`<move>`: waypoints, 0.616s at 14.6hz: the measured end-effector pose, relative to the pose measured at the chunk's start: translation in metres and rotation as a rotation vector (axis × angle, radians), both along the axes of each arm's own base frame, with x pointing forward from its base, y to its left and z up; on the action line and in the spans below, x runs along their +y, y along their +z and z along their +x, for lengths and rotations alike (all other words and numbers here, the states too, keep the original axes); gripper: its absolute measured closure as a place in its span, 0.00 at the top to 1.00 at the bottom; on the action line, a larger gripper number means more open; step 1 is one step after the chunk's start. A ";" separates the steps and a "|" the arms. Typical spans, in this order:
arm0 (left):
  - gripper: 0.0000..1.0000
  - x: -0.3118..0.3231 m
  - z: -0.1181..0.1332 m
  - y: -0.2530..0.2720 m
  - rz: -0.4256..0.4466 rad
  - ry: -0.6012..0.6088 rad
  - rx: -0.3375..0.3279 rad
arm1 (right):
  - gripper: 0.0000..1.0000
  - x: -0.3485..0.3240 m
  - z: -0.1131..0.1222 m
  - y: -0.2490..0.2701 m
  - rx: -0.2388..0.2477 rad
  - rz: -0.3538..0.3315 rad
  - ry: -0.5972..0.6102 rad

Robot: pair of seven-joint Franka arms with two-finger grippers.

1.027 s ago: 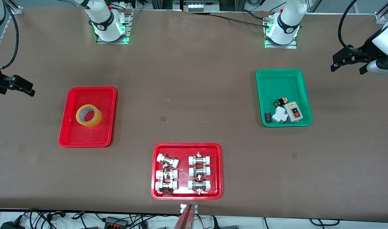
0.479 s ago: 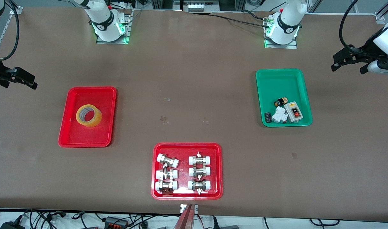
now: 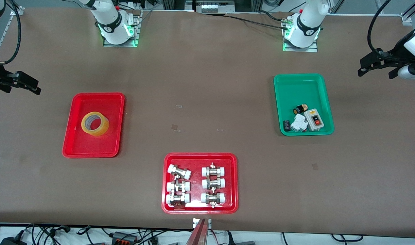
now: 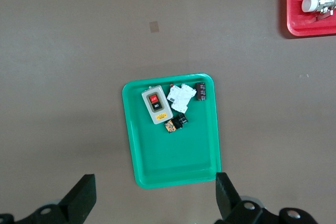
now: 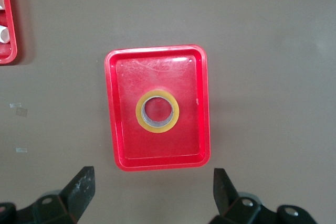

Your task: Left arm passes tape to right arm into tray

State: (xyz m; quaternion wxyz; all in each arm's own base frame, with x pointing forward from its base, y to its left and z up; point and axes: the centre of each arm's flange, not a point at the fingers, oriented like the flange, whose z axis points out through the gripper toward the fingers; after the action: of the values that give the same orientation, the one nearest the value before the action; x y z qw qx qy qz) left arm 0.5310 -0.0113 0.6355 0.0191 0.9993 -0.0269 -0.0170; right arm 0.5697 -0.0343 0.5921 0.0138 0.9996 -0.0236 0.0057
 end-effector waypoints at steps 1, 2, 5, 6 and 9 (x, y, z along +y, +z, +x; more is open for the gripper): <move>1.00 0.000 0.000 0.000 0.000 0.000 0.000 | 1.00 0.000 0.000 0.000 0.000 0.000 0.000; 1.00 0.000 0.000 0.000 0.000 0.000 0.001 | 1.00 -0.001 0.000 0.000 0.000 0.000 -0.002; 1.00 -0.001 -0.001 0.002 0.000 -0.003 0.002 | 1.00 -0.004 0.000 0.000 -0.001 0.012 -0.012; 1.00 -0.002 -0.001 0.003 0.000 -0.004 0.001 | 1.00 -0.004 0.000 0.000 -0.001 0.015 -0.013; 1.00 -0.002 -0.001 0.003 0.000 -0.005 0.002 | 1.00 0.000 0.000 0.000 -0.001 0.016 -0.005</move>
State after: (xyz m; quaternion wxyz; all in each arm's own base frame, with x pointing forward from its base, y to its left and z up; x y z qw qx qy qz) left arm 0.5298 -0.0137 0.6390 0.0189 0.9992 -0.0294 -0.0183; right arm 0.5697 -0.0344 0.5920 0.0059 0.9996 -0.0262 0.0059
